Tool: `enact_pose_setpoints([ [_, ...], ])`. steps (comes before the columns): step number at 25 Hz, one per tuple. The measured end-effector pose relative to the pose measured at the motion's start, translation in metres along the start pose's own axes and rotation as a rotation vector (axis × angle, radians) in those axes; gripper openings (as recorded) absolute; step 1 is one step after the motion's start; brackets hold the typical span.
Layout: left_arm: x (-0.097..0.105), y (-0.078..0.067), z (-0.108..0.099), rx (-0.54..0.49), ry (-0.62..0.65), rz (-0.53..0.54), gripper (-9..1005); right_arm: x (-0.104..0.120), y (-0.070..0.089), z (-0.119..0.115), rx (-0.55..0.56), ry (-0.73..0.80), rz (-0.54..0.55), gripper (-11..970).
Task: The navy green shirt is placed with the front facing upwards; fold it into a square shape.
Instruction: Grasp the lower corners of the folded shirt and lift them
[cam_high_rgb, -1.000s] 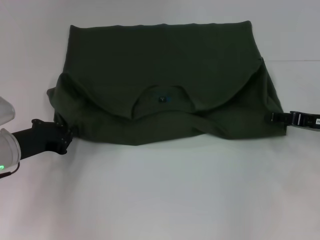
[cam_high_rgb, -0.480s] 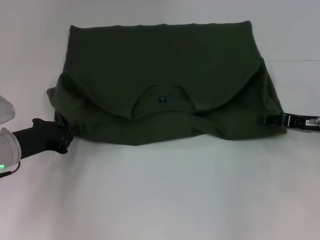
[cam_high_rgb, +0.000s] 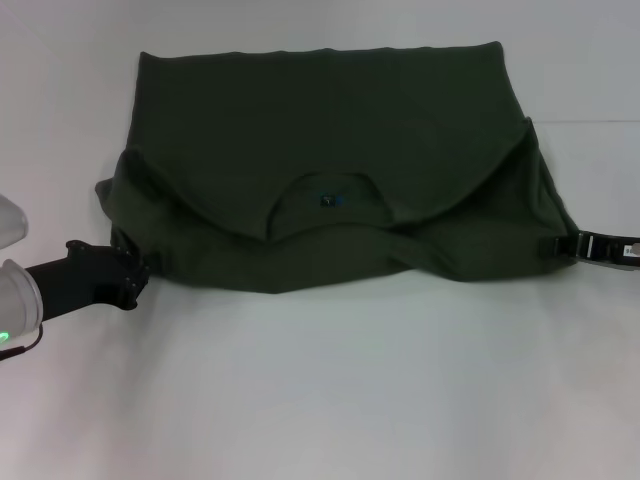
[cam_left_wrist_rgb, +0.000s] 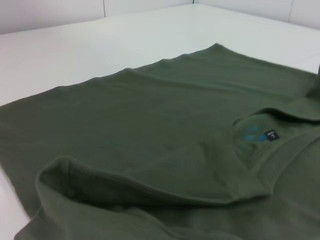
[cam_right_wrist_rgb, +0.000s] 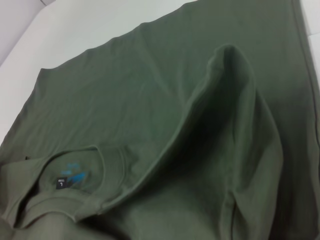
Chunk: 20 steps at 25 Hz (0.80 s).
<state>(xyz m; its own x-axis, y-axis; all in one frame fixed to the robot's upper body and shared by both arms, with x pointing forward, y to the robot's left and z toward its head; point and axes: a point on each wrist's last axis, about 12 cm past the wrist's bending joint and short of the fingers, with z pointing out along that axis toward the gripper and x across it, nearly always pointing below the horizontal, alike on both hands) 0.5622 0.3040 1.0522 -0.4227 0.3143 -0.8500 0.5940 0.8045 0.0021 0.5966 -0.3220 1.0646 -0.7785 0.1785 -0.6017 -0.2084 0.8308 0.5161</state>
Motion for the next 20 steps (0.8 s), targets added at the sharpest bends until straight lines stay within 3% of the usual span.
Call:
enact_pose_setpoints([
  [5, 0.0, -0.001, -0.01, 0.04, -0.013, -0.04, 39, 0.004, -0.007, -0.01, -0.01, -0.011, -0.005, 46],
  [20, 0.028, -0.003, -0.056, 0.082, -0.056, -0.144, 40, 0.047, -0.028, -0.053, -0.126, -0.036, -0.017, 46],
])
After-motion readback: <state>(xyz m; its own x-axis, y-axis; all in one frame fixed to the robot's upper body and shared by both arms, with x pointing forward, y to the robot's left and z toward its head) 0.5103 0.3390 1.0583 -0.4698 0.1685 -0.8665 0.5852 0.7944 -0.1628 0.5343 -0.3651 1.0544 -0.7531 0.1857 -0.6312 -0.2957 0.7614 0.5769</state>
